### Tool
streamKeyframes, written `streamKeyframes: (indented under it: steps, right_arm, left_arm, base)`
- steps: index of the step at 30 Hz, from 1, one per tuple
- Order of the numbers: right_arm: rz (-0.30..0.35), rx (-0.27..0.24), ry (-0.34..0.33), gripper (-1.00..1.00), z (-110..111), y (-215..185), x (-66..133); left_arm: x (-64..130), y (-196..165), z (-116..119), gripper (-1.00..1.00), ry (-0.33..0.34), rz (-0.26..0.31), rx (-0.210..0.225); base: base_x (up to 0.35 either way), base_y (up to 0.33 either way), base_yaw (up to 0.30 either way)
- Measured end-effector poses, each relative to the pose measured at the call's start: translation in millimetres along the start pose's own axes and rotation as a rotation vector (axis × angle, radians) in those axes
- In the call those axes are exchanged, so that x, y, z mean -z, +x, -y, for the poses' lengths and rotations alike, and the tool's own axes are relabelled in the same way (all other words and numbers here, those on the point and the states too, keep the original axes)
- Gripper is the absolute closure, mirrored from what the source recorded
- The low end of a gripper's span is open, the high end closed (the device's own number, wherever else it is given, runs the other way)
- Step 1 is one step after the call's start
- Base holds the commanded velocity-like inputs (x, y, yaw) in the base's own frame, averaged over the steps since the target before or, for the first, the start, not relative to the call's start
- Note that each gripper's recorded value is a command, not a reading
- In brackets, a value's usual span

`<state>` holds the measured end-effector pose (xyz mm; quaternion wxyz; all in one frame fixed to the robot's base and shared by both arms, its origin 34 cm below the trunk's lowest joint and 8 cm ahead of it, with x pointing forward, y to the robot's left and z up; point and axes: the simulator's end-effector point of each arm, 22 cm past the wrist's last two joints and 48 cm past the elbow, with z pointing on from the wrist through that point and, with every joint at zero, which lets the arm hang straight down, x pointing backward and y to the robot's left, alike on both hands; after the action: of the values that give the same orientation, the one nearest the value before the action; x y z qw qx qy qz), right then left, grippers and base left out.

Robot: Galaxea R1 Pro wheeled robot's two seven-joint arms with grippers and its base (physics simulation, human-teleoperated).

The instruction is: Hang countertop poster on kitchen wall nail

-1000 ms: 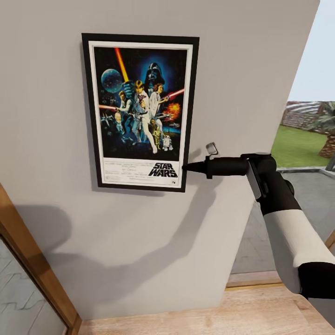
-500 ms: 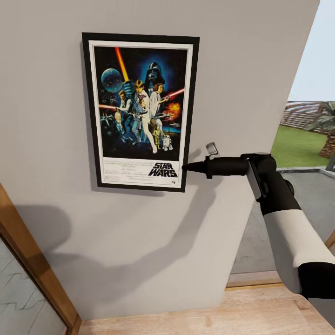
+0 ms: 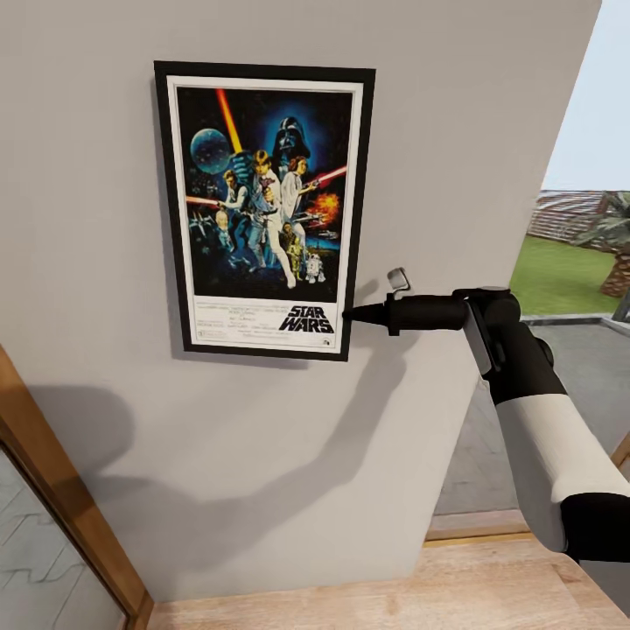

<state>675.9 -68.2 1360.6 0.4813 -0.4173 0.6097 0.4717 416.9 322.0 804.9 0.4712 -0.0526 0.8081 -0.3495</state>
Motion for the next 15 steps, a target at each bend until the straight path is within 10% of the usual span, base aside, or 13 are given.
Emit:
streamKeyframes:
  steps: [15]
  right_arm:
    - [0.000,-0.001,-0.001,1.00,-0.2,0.0,-0.1]
  left_arm:
    - [0.5,-0.5,-0.5,-1.00,-0.001,0.000,-0.002]
  base:
    - [0.000,0.000,0.000]
